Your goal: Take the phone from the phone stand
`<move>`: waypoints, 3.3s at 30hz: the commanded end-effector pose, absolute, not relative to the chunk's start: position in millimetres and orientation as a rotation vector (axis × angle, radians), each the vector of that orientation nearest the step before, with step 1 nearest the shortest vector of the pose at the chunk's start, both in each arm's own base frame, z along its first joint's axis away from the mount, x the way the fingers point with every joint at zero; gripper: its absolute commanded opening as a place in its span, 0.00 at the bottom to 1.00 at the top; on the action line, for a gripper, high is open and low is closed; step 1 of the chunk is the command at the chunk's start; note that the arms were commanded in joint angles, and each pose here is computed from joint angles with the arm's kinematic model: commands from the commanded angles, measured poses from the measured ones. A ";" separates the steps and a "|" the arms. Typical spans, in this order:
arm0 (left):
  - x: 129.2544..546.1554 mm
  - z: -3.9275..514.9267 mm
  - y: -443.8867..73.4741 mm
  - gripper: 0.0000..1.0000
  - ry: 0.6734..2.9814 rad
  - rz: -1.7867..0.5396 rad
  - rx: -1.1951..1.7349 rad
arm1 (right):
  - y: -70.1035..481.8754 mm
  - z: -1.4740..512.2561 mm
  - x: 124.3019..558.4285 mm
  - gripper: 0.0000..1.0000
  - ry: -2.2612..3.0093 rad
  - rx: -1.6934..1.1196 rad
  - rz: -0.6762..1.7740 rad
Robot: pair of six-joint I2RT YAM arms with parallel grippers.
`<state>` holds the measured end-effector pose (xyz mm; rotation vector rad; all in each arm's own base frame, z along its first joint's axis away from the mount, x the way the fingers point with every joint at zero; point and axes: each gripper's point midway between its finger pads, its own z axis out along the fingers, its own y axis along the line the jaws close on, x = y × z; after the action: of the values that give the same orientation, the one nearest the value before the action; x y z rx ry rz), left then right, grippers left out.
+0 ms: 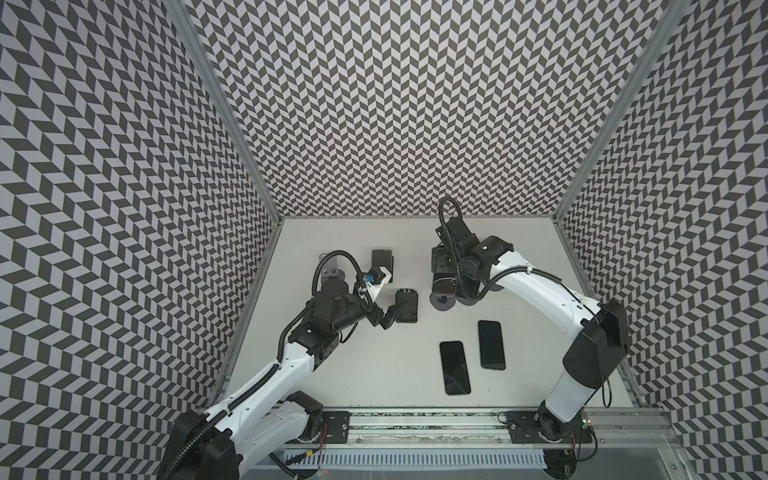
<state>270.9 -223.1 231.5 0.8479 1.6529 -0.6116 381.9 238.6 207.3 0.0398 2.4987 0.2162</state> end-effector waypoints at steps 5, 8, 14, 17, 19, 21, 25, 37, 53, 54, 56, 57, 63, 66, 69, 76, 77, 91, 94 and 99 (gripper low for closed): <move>260.2 251.9 -225.3 1.00 1.649 -0.653 0.831 | 238.9 226.4 356.6 0.63 2.485 0.045 0.327; 257.3 252.4 -224.4 1.00 1.659 -0.657 0.824 | 241.2 226.8 347.0 0.63 2.497 0.043 0.350; 253.2 251.6 -225.9 1.00 1.677 -0.677 0.818 | 248.8 226.1 328.5 0.63 2.517 0.034 0.383; 250.6 250.9 -227.8 1.00 1.685 -0.686 0.828 | 253.2 223.0 319.8 0.63 2.534 0.027 0.398; 246.9 249.5 -229.5 1.00 1.697 -0.696 0.842 | 256.7 221.4 313.9 0.63 2.546 0.020 0.406; 243.3 248.7 -230.6 1.00 1.709 -0.704 0.855 | 260.2 220.4 308.4 0.63 2.557 0.012 0.414; 235.1 245.7 -231.4 1.00 1.743 -0.713 0.880 | 270.0 216.5 296.9 0.63 2.583 0.007 0.469; 222.3 271.7 -231.3 1.00 1.805 -0.764 0.901 | 294.4 189.1 257.4 0.63 2.676 -0.040 0.551; 197.6 270.8 -229.4 0.99 1.945 -0.785 1.047 | 312.6 160.8 231.5 0.63 2.749 -0.096 0.605; 195.5 272.0 -229.5 0.99 1.952 -0.790 1.054 | 312.2 159.4 231.1 0.63 2.751 -0.096 0.602; 190.3 272.7 -230.0 0.99 1.959 -0.805 1.074 | 311.9 157.4 230.0 0.63 2.752 -0.100 0.602; 186.7 273.8 -230.4 0.99 1.956 -0.815 1.088 | 311.2 156.0 229.6 0.63 2.753 -0.100 0.601; 171.8 269.8 -231.7 0.98 1.975 -0.836 1.135 | 314.5 148.0 225.8 0.63 2.774 -0.112 0.613; 166.3 272.0 -235.5 0.98 1.972 -0.854 1.144 | 317.7 144.5 223.3 0.63 2.786 -0.126 0.620; 163.6 272.0 -238.7 0.98 1.994 -0.857 1.142 | 320.7 140.8 220.3 0.63 2.799 -0.139 0.620; 152.3 272.8 -247.9 0.96 2.042 -0.847 1.173 | 328.5 135.4 213.2 0.63 2.824 -0.173 0.624; 150.9 272.8 -248.5 0.96 2.055 -0.844 1.171 | 328.7 134.6 212.2 0.63 2.828 -0.173 0.627; 130.7 243.2 -222.0 0.93 2.330 -0.857 0.958 | 333.0 126.5 209.5 0.63 2.867 -0.187 0.627; 126.0 233.7 -217.2 0.93 2.368 -0.866 0.924 | 336.4 123.5 210.0 0.63 2.878 -0.182 0.626; 121.6 223.6 -214.2 0.92 2.407 -0.885 0.884 | 344.5 117.1 211.5 0.63 2.894 -0.194 0.598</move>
<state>125.9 -218.0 227.5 0.9263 2.3680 -0.8743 204.8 324.0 102.0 -0.2052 2.9397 0.5185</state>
